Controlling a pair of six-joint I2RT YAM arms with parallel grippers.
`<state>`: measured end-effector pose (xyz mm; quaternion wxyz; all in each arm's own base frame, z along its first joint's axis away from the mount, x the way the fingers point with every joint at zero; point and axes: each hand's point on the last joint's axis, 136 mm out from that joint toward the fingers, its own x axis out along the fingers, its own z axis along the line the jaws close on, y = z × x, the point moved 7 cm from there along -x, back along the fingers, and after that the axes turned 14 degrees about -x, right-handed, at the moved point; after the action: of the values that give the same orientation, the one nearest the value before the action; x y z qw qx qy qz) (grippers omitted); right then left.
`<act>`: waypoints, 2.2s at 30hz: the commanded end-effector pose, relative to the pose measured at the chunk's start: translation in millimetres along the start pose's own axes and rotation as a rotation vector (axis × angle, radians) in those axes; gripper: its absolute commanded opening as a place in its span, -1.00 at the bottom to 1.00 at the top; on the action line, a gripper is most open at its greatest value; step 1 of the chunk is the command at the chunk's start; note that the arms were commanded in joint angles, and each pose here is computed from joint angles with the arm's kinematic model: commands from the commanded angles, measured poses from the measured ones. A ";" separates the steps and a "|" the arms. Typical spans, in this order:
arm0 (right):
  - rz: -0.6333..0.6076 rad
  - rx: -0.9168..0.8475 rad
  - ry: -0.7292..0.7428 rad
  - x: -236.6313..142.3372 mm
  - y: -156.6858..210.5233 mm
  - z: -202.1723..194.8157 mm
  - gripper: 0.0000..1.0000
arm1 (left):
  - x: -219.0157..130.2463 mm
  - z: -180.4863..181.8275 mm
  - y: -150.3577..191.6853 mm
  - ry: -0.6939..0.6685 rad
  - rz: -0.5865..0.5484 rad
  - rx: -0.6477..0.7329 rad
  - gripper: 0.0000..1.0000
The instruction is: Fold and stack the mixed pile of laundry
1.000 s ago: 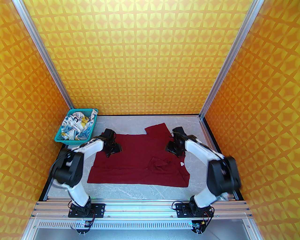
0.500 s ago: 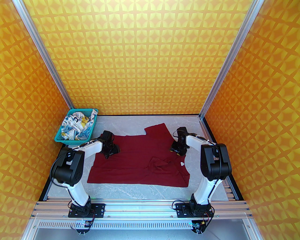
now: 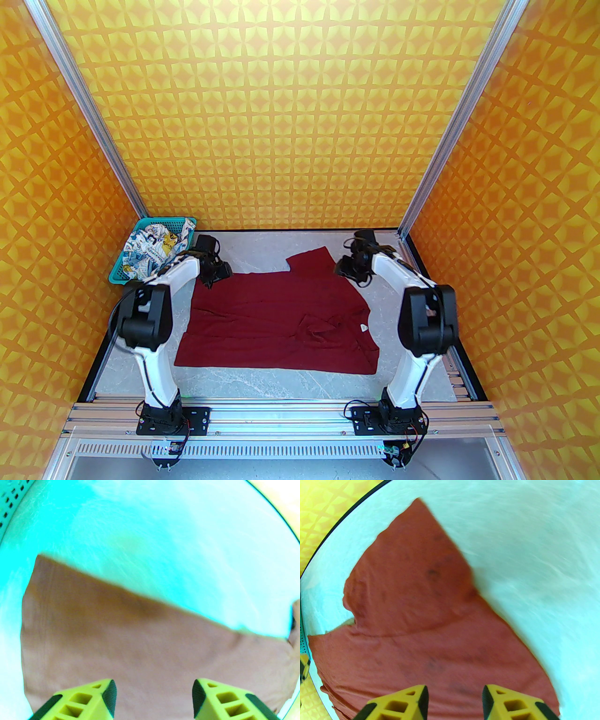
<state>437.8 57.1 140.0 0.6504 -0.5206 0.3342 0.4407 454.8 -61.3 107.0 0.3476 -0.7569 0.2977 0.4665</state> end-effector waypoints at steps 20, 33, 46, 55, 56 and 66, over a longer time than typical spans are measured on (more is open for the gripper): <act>0.161 0.163 0.095 59.9 4.1 -51.3 -0.13 | 51.5 -8.3 -38.7 0.022 0.020 0.001 0.14; -0.047 -0.075 -0.033 18.3 -51.7 -26.8 -0.04 | -1.5 -18.8 -65.4 0.007 -0.089 0.072 0.14; 0.034 -0.181 0.039 68.1 -80.7 -40.6 0.01 | 24.1 11.0 -92.1 -0.204 -0.063 0.126 0.18; 0.069 -0.213 0.042 82.4 -72.8 -28.2 0.03 | 46.6 20.5 -90.1 -0.284 -0.013 0.130 0.17; 0.073 -0.214 0.047 83.6 -72.3 -28.2 0.02 | 47.9 21.6 -90.0 -0.287 -0.011 0.130 0.14; 0.114 -0.194 0.089 92.3 -72.7 -33.5 -0.04 | 48.1 19.6 -90.2 -0.270 -0.005 0.154 -0.23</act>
<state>541.8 43.0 89.8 0.5698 -0.5813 0.3254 0.4811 538.7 -3.0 90.6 0.4387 -0.6810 0.2687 0.5211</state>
